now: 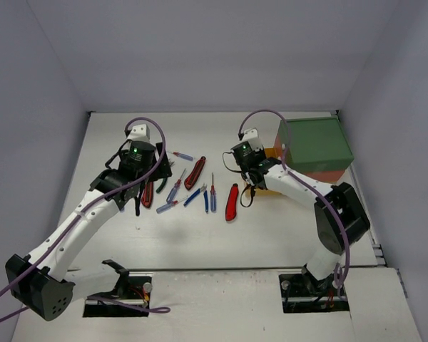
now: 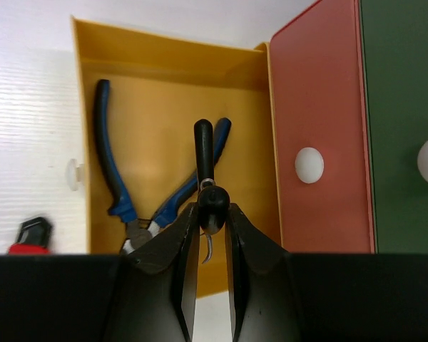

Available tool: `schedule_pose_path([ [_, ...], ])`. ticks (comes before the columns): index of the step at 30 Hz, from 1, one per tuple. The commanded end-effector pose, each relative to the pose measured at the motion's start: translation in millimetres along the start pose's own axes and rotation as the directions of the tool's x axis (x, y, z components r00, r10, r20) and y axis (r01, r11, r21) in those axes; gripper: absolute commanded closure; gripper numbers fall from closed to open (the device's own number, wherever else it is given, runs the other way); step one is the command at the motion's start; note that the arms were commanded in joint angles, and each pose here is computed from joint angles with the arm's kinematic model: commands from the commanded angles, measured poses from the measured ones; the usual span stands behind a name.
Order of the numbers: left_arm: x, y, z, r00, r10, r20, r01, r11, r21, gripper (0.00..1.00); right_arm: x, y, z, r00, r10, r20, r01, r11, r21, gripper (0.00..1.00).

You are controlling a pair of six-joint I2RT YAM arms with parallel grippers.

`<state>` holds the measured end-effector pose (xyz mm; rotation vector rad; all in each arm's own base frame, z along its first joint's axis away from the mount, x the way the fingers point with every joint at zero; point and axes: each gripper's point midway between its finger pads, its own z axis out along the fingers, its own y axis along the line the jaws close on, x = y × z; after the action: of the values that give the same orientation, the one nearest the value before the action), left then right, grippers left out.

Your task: Sort the tools into containers

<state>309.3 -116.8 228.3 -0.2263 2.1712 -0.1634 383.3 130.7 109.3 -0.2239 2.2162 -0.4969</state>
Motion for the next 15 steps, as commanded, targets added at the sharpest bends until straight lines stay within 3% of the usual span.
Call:
schedule_pose_path([
  [1,-7.9,11.5,-7.6,0.999,0.014,0.048,-0.013,1.0,-0.023,0.27,-27.3,-15.4,-0.1,0.997,0.028,0.066,-0.036,0.992,0.122,1.0],
  [5,-1.8,13.2,-5.8,0.999,0.026,0.034,-0.025,0.999,-0.024,0.27,-20.0,-3.0,6.6,0.999,0.01,0.042,-0.014,0.995,0.095,0.88],
  [13,1.0,10.9,-4.4,0.999,0.049,0.019,-0.048,0.999,-0.012,0.27,-37.1,49.3,-8.9,0.995,0.092,0.038,-0.081,0.97,-0.228,0.47],
  [15,-1.1,10.5,-4.8,0.998,0.059,0.021,-0.059,0.998,-0.011,0.27,-45.5,54.5,-18.1,0.991,0.128,0.044,-0.111,0.953,-0.282,0.46],
])
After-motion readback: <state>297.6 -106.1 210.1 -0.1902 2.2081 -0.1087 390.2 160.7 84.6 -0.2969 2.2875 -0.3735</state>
